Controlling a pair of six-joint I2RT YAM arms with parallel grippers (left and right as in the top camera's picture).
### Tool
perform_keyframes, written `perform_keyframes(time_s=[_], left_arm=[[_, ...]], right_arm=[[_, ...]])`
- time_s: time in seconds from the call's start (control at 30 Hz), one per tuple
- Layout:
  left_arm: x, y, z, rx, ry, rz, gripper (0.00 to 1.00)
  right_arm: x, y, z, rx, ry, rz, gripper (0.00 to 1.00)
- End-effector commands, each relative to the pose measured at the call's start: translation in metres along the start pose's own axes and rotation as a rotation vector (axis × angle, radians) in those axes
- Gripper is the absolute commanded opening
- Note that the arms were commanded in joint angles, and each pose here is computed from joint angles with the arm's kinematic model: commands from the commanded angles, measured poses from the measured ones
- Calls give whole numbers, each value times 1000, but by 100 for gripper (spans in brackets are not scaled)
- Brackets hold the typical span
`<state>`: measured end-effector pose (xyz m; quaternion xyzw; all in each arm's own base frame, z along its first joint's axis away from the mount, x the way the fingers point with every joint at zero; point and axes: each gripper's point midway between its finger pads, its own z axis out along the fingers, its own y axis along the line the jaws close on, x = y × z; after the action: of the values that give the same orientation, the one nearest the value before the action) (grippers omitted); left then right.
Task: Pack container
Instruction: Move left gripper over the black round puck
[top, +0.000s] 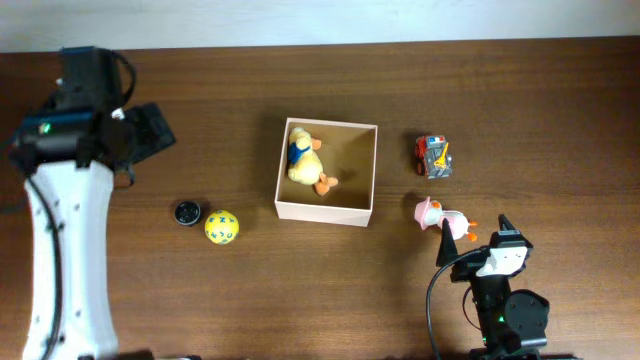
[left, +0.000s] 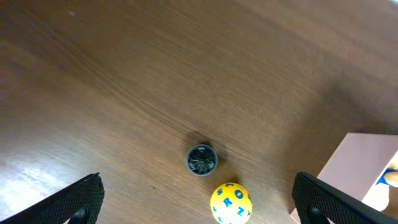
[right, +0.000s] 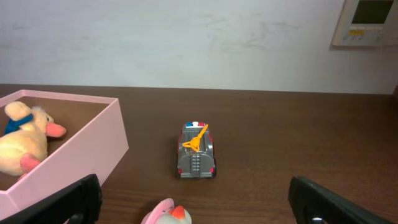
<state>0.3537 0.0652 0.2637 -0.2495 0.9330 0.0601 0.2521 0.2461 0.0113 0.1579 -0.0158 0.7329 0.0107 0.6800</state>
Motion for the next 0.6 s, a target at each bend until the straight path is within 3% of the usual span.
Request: perform_keyframes(time_s=[0.0, 0.23, 0.57], left_arm=[[36, 2, 44, -32, 130, 13, 99], [88, -22, 116, 103, 212, -26, 99], [129, 1, 150, 36, 293, -193, 100]], right_arm=[[3, -2, 0, 11, 5, 4, 99], [3, -2, 0, 10, 5, 4, 99], [3, -2, 0, 10, 5, 4, 99]])
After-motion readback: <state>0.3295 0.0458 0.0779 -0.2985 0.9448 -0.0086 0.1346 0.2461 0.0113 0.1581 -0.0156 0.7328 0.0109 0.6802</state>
